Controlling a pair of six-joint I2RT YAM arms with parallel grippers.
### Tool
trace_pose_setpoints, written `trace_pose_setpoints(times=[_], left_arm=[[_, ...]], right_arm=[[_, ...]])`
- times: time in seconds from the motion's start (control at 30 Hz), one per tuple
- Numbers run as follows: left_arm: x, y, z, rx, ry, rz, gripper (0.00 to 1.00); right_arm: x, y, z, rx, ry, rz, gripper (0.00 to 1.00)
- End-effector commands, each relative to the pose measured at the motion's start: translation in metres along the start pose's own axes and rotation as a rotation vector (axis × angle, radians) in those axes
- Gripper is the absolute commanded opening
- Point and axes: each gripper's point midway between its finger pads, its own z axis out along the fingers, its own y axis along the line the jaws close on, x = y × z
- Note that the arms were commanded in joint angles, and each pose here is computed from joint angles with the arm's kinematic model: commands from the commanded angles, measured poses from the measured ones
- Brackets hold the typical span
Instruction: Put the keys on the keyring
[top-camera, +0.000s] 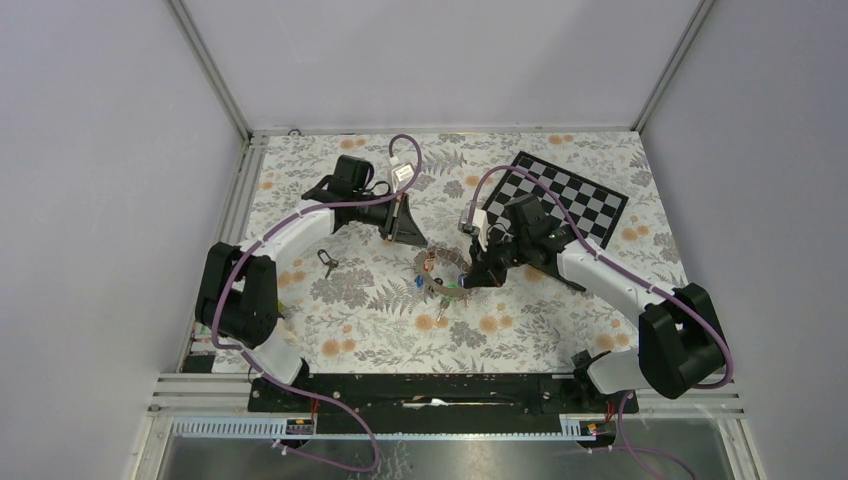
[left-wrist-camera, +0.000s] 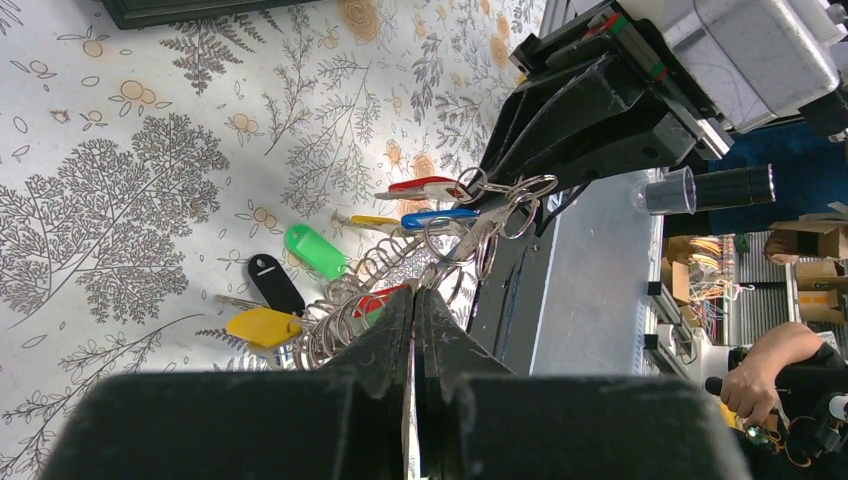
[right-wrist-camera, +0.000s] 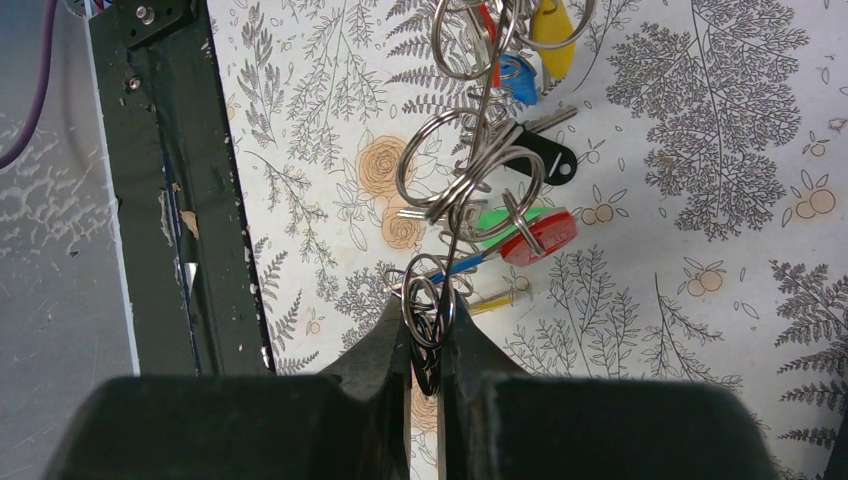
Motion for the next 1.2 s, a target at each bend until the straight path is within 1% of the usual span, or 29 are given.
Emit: trace_pose_setpoints(times=[0.0, 0.07, 0.13, 0.3, 0.4, 0.43, 0.5, 0.6, 0.8, 0.97, 1.07, 1.17], left_arm=[[-0.021, -0.022, -0.008, 0.039, -0.038, 0.124, 0.00], [-0.019, -0.019, -0.009, 0.016, -0.035, 0.136, 0.06], [-0.018, -0.014, -0.010, -0.020, -0.028, 0.140, 0.18], [-0.020, -0.003, -0.018, -0.099, -0.040, 0.119, 0.43], [-0.021, 0.000, -0.023, -0.137, -0.054, 0.102, 0.57], [-0.021, 0.001, -0.024, -0.147, -0.058, 0.094, 0.60], [-0.021, 0.003, -0.025, -0.161, -0.061, 0.073, 0.62], [-0.017, 0.004, -0.024, -0.159, -0.057, 0.050, 0.62], [-0.002, 0.004, -0.017, -0.090, -0.024, -0.078, 0.53], [0.000, 0.001, -0.012, -0.022, -0.002, -0.163, 0.48], [0.003, 0.004, -0.010, -0.013, 0.015, -0.199, 0.48], [0.006, 0.006, -0.009, -0.016, 0.022, -0.209, 0.52]], right_arm=[[-0.016, 0.006, -0.003, -0.027, -0.048, -0.050, 0.00], [-0.016, 0.006, -0.003, -0.027, -0.048, -0.050, 0.00], [-0.016, 0.006, -0.004, -0.026, -0.049, -0.052, 0.00], [-0.015, 0.006, -0.003, -0.026, -0.047, -0.051, 0.00], [-0.015, 0.005, -0.003, -0.024, -0.047, -0.052, 0.00], [-0.015, 0.005, -0.003, -0.024, -0.045, -0.052, 0.00], [-0.015, 0.005, -0.003, -0.025, -0.046, -0.052, 0.00], [-0.016, 0.005, -0.003, -0.024, -0.046, -0.051, 0.00], [-0.015, 0.004, -0.003, -0.021, -0.044, -0.050, 0.00], [-0.015, 0.003, -0.003, -0.015, -0.042, -0.050, 0.00], [-0.014, 0.002, -0.003, -0.013, -0.041, -0.049, 0.00], [-0.014, 0.003, -0.003, -0.013, -0.041, -0.051, 0.00]])
